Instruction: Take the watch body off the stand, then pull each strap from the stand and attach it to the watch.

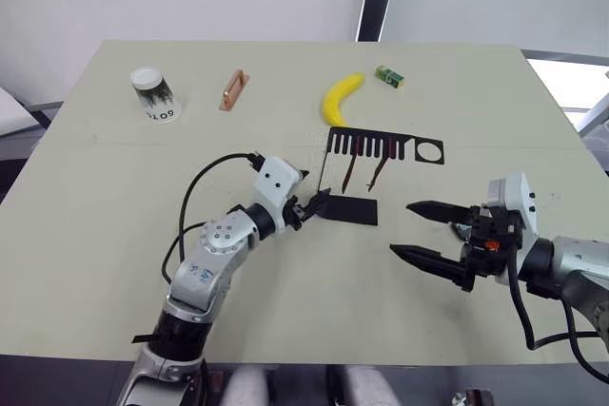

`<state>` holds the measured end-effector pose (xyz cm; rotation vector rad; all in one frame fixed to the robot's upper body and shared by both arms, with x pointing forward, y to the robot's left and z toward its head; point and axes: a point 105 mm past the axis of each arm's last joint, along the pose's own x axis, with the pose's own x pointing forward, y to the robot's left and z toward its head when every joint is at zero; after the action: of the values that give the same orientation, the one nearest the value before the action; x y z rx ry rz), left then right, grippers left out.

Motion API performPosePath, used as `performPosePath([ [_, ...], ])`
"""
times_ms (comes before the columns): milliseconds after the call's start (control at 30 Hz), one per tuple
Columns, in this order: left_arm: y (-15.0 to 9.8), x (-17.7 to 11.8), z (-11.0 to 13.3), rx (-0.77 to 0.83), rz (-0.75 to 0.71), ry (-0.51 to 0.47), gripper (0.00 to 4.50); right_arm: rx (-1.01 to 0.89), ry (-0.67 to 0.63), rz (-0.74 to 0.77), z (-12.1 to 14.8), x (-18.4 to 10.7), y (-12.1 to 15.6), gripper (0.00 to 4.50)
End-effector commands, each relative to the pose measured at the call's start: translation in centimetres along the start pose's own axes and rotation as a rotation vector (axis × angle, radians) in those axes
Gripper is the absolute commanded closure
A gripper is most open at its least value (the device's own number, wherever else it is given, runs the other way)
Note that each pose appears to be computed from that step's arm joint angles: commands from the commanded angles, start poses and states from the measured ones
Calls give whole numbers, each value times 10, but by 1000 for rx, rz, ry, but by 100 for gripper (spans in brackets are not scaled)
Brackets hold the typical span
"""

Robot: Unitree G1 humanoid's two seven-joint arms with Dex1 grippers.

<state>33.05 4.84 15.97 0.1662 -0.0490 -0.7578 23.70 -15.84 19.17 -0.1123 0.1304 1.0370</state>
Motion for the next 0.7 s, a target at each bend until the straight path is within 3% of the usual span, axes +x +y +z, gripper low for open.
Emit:
performPosePath([
  [33,1,7,11,28,23,-48,171,-48,-41,-1,12,1,3,0],
  [300,8,13,17,38,88,-97,171,-49,-61,-13,15,4,4,0],
  [533,-1,17,19,41,60,-120,171,-46,-62,-19,15,4,5,0],
  [667,-1,19,19,41,67,-117,291,-45,-60,-19,14,4,5,0],
  [700,-1,19,19,40,70,-114,291,-45,-59,-18,14,4,5,0],
])
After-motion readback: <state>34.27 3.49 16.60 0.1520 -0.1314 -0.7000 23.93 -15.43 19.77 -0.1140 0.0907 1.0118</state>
